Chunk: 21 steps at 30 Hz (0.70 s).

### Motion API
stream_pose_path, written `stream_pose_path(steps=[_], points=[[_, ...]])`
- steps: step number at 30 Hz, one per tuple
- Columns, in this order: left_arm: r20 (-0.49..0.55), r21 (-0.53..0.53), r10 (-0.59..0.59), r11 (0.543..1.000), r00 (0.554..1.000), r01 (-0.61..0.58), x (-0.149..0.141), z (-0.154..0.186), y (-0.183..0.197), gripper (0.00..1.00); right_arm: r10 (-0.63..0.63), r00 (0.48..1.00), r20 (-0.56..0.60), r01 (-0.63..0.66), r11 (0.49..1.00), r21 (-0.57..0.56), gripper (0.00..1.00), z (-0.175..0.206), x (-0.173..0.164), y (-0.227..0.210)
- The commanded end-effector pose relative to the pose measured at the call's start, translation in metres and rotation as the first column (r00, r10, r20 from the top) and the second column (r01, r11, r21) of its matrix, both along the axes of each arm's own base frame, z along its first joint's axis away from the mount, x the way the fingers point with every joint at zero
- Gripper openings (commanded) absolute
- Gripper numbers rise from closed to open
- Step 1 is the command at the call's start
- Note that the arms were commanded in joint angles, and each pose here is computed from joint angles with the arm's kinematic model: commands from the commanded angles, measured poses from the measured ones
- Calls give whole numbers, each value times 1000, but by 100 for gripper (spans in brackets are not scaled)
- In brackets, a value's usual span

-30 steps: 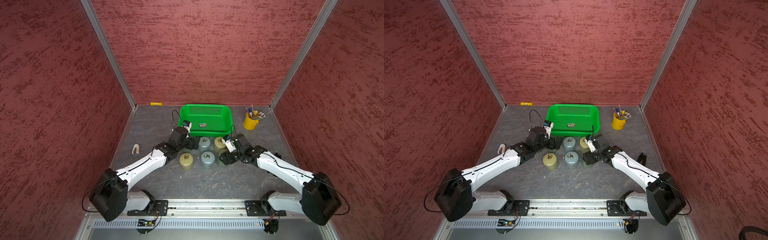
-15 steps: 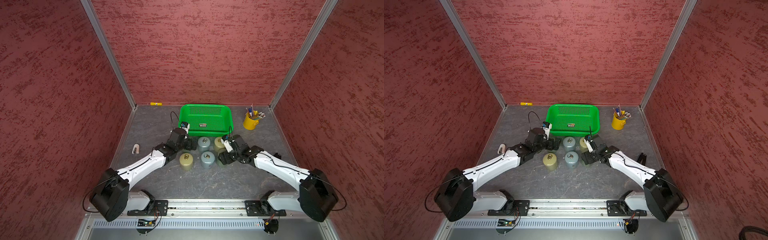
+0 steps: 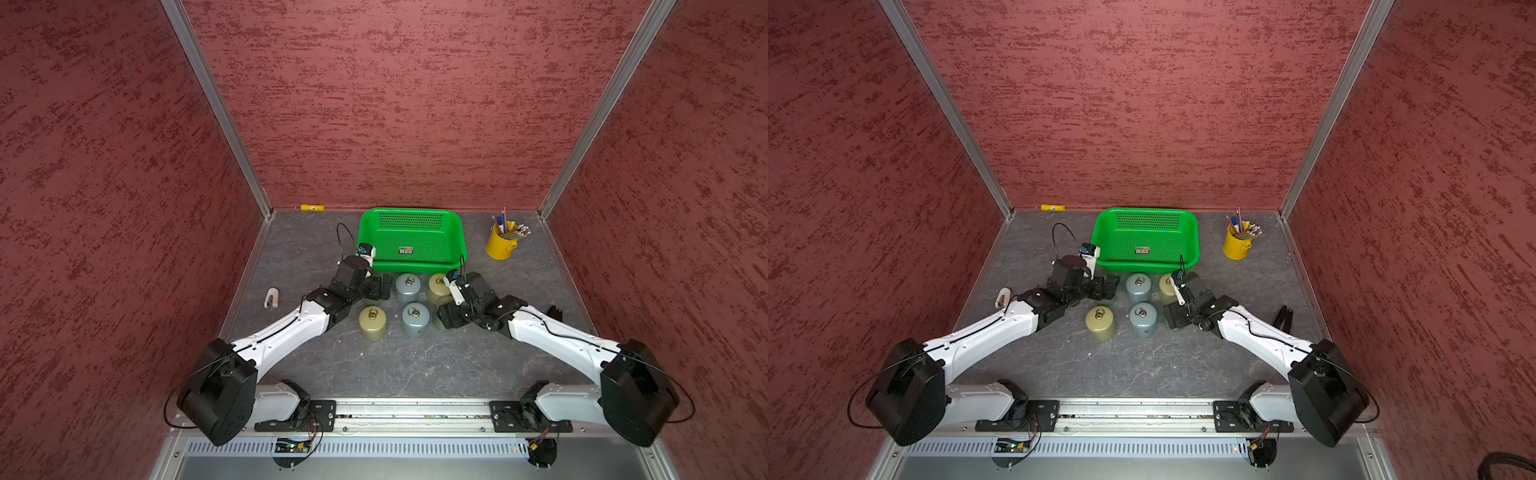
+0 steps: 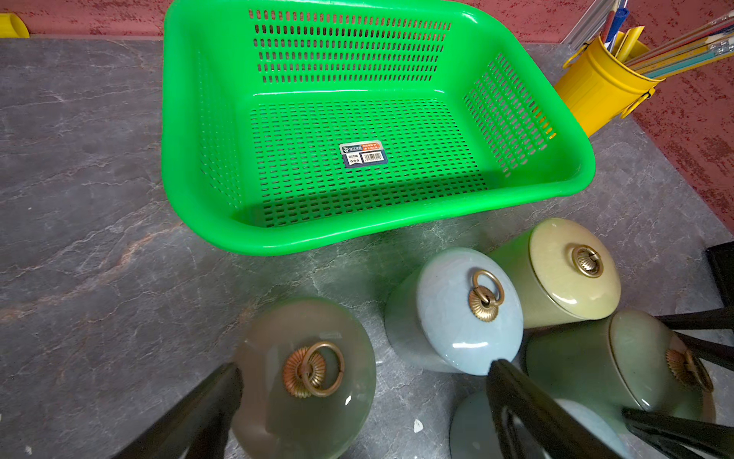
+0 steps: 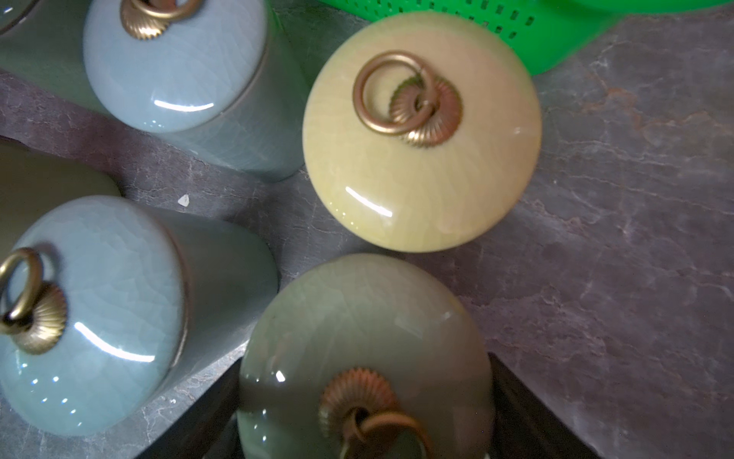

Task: Take the tea canister out of the basket
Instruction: Place the tea canister at the center of the board.

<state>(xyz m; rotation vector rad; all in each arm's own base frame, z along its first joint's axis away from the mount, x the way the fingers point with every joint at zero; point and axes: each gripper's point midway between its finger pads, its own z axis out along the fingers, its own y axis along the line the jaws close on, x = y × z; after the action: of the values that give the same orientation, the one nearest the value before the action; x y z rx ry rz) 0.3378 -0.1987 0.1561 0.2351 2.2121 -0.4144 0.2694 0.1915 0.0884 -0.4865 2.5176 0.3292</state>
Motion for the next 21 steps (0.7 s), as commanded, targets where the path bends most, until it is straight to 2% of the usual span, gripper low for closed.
stream_pose_path(steps=[1, 6, 9, 15, 21], points=[[26, -19, -3, 1000, 1000, 3, 2, 7, 1, 100, -16, 995, 101, 9, 998, 66, 82, 23, 15, 11], [25, -18, 2, 1000, 1000, -2, 3, 7, 2, 100, -17, 994, 105, 9, 997, 82, 90, 23, 15, 13], [26, -20, 6, 1000, 1000, -6, 3, 8, 3, 100, -14, 994, 112, 4, 996, 94, 98, 26, 16, 15], [31, -23, 14, 1000, 999, -13, 3, 11, 6, 100, -12, 991, 131, -2, 995, 103, 98, 33, 17, 16], [57, -21, 52, 998, 997, -51, 10, 20, 22, 100, -28, 976, 215, -2, 991, 135, 99, 67, 21, 13]])
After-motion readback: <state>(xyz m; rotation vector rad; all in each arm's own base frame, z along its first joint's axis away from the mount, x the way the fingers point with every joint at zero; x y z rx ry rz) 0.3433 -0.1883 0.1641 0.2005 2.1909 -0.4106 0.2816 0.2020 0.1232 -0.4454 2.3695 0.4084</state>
